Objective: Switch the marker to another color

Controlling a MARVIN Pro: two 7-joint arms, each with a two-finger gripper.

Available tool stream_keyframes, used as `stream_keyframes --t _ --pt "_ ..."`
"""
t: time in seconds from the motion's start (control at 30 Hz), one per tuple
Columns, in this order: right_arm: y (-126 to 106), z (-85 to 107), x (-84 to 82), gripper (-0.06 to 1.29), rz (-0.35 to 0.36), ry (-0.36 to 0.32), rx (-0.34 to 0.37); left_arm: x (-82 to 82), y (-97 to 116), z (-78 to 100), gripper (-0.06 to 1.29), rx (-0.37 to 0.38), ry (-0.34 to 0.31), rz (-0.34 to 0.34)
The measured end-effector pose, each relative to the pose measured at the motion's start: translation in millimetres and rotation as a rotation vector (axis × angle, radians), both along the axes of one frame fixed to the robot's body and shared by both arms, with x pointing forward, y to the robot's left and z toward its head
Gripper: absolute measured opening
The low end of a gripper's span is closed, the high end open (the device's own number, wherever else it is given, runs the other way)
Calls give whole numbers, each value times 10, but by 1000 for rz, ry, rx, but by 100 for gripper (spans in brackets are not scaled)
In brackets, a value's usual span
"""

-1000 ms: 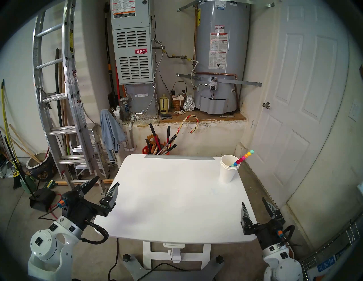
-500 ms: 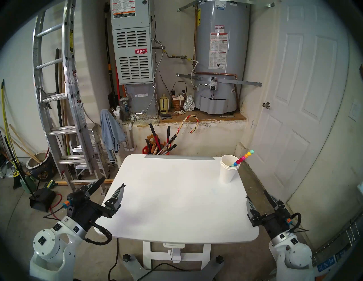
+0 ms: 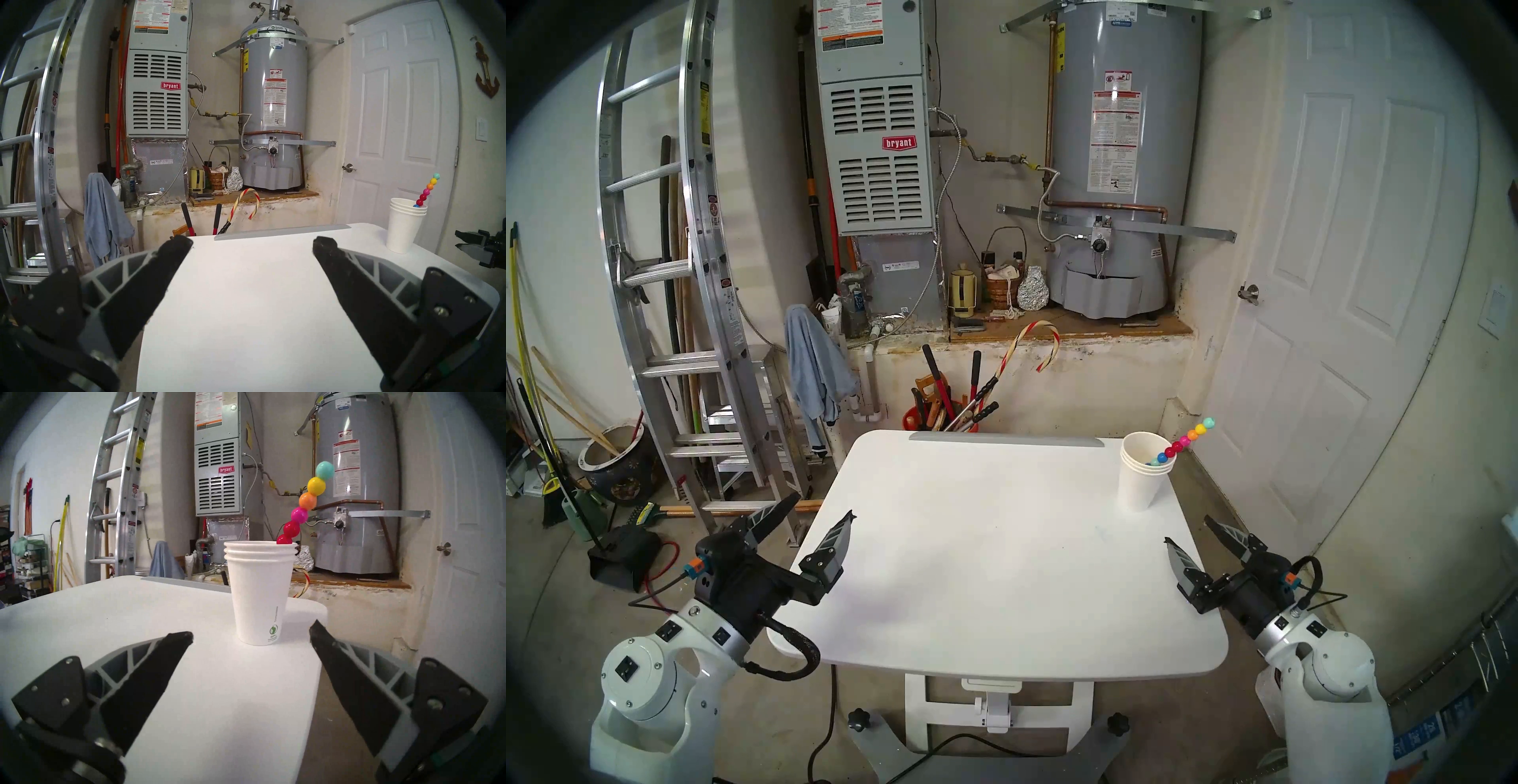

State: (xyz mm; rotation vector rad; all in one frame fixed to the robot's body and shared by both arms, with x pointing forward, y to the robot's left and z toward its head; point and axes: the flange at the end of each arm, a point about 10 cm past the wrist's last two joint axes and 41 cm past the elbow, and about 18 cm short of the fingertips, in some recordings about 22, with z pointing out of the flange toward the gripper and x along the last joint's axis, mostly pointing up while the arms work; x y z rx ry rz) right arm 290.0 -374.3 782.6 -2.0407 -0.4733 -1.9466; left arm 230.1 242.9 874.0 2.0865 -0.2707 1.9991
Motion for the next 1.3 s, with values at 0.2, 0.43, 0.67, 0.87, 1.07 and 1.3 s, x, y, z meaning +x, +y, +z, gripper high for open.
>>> stream_keyframes --t 0.2,0.43,0.67,0.87,1.07,1.3 --pt "58 -36 157 120 48 8 0 -13 5 -6 127 2 5 5" --pt "55 -13 342 120 66 -2 -4 -29 -1 -21 127 0 12 3" --pt "43 -18 542 120 61 1 -16 -33 -2 -25 127 -4 15 1" --pt "61 -71 680 120 63 11 -18 -17 -1 -13 127 -7 11 -2" --pt "95 -101 809 120 74 14 -26 -1 -4 0 127 -8 7 -8" --pt "153 -119 929 120 101 9 -45 14 -5 6 127 -8 9 -12"
